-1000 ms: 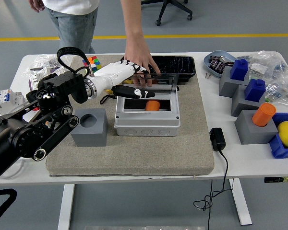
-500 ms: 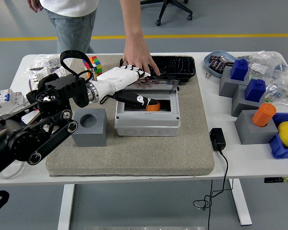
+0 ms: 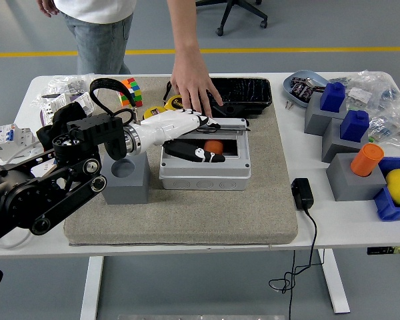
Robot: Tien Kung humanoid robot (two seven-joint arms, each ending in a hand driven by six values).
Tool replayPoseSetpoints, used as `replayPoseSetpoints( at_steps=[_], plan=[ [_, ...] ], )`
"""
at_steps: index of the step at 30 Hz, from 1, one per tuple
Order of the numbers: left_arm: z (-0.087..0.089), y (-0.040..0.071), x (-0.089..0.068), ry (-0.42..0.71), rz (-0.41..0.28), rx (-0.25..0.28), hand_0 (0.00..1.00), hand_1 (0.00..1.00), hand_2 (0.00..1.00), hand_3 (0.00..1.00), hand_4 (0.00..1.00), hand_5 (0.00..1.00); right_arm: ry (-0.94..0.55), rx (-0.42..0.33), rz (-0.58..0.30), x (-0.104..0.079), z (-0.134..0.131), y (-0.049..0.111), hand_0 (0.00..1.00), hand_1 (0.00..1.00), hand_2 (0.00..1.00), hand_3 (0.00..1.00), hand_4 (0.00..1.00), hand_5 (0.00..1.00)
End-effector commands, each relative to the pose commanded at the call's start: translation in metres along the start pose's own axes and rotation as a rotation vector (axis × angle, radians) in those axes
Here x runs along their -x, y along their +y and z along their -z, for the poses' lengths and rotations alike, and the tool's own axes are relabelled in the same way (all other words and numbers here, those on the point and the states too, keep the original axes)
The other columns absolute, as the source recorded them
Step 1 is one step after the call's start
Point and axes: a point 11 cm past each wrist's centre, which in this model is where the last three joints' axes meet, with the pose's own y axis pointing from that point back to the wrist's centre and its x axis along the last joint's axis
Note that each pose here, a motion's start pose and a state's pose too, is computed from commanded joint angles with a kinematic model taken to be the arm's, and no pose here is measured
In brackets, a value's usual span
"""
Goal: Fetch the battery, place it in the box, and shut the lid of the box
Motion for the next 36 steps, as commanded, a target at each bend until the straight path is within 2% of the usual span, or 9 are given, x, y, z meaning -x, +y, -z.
replayPoseSetpoints(
  at_steps=[11, 12, 17, 18, 23, 25, 28, 32, 36],
  plan=[
    [0.002, 0.0, 0.013, 0.044, 0.075, 0.005, 0.998, 0.998, 0.893, 0.868, 0.998, 0.998, 0.004, 0.005, -0.002, -0.001, -0.003, 0.0, 0.835, 0.819, 0.772, 0.81, 0.998, 0.998],
    [0.003, 0.0, 0.013, 0.044, 0.075, 0.005, 0.998, 0.915, 0.825, 0.822, 0.998, 0.998, 0.005, 0.005, -0.002, -0.001, -0.003, 0.0, 0.835, 0.82, 0.772, 0.81, 0.998, 0.998],
    [0.003, 0.0, 0.012, 0.048, 0.064, 0.008, 0.998, 0.915, 0.825, 0.822, 0.998, 0.998, 0.005, 0.006, -0.004, -0.001, -0.003, 0.0, 0.835, 0.82, 0.772, 0.81, 0.998, 0.998],
    [0.003, 0.0, 0.009, 0.051, 0.048, 0.015, 0.949, 0.901, 0.822, 0.817, 0.998, 0.998, 0.005, 0.006, -0.004, -0.001, -0.003, 0.0, 0.835, 0.819, 0.772, 0.81, 0.998, 0.998],
    [-0.001, 0.007, -0.018, 0.14, -0.128, 0.074, 0.949, 0.901, 0.822, 0.817, 0.998, 0.998, 0.003, 0.006, -0.001, 0.0, -0.003, 0.0, 0.835, 0.819, 0.772, 0.81, 0.998, 0.998],
    [-0.001, 0.012, -0.026, 0.225, -0.177, 0.101, 0.917, 0.879, 0.81, 0.807, 0.998, 0.998, 0.002, 0.007, 0.0, 0.001, -0.003, 0.0, 0.835, 0.82, 0.772, 0.81, 0.998, 0.998],
    [-0.006, 0.021, -0.036, 0.402, -0.244, 0.18, 0.917, 0.879, 0.81, 0.807, 0.998, 0.998, 0.002, 0.009, 0.004, 0.002, -0.005, 0.001, 0.835, 0.82, 0.772, 0.81, 0.998, 0.998],
    [0.0, 0.041, -0.062, 0.632, -0.36, 0.29, 0.889, 0.873, 0.815, 0.796, 0.998, 0.998, 0.001, 0.012, 0.006, 0.003, -0.006, 0.001, 0.835, 0.819, 0.772, 0.81, 0.998, 0.998],
    [0.026, 0.067, -0.089, 0.837, -0.497, 0.361, 0.878, 0.866, 0.811, 0.78, 0.998, 0.998, -0.003, 0.01, 0.007, 0.004, -0.005, 0.001, 0.835, 0.82, 0.773, 0.81, 0.998, 0.998]
  ],
)
